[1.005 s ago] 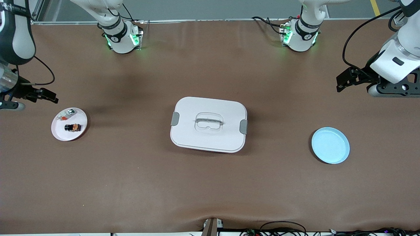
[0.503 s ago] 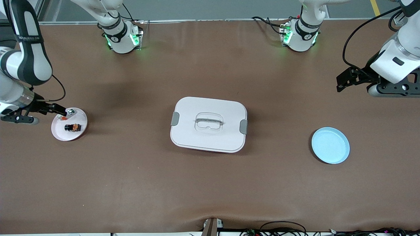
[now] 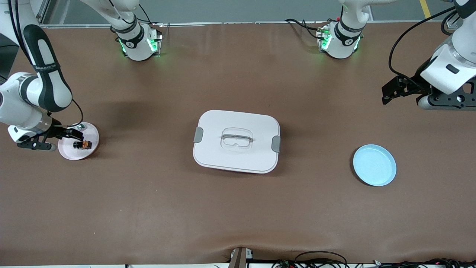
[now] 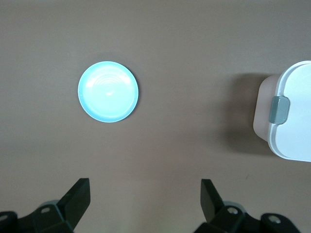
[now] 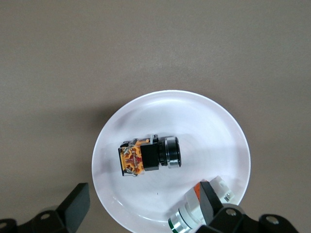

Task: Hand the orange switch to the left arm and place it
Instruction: 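Lower the open right gripper over the orange switch on the plate, then close the right gripper on the orange switch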

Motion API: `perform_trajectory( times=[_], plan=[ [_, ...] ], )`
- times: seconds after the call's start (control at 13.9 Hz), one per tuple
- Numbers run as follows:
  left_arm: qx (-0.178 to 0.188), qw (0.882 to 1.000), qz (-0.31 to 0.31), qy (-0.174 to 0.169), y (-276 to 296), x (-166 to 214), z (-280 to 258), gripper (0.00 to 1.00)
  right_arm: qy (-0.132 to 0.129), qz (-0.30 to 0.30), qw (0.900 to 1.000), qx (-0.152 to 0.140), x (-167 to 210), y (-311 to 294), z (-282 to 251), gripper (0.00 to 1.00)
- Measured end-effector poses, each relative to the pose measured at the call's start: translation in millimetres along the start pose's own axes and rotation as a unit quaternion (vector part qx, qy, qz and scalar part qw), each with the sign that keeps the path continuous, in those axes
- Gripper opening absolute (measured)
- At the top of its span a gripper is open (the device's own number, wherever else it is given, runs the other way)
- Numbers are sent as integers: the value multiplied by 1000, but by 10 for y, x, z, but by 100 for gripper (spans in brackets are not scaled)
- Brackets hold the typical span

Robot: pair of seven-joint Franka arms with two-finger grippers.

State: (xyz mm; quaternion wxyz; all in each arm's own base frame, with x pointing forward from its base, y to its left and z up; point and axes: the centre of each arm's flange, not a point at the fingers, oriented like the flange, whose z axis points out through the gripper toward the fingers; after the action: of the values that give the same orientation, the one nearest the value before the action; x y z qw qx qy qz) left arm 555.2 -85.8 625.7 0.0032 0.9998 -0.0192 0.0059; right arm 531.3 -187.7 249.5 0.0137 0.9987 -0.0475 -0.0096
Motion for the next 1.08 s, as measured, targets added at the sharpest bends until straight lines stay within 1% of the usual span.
perform_trajectory(
  times=[0.29,0.57,1.08],
  plan=[
    [0,1000,0,0,0,0,-1,100,-5,-20,1000,0,10,-34,227,100],
    [0,1000,0,0,-1,0,-1,100,0,-34,999,-3,28,-43,442,100],
    [0,1000,0,0,2,0,-4,100,2,-42,999,-5,147,-17,539,100]
  ],
)
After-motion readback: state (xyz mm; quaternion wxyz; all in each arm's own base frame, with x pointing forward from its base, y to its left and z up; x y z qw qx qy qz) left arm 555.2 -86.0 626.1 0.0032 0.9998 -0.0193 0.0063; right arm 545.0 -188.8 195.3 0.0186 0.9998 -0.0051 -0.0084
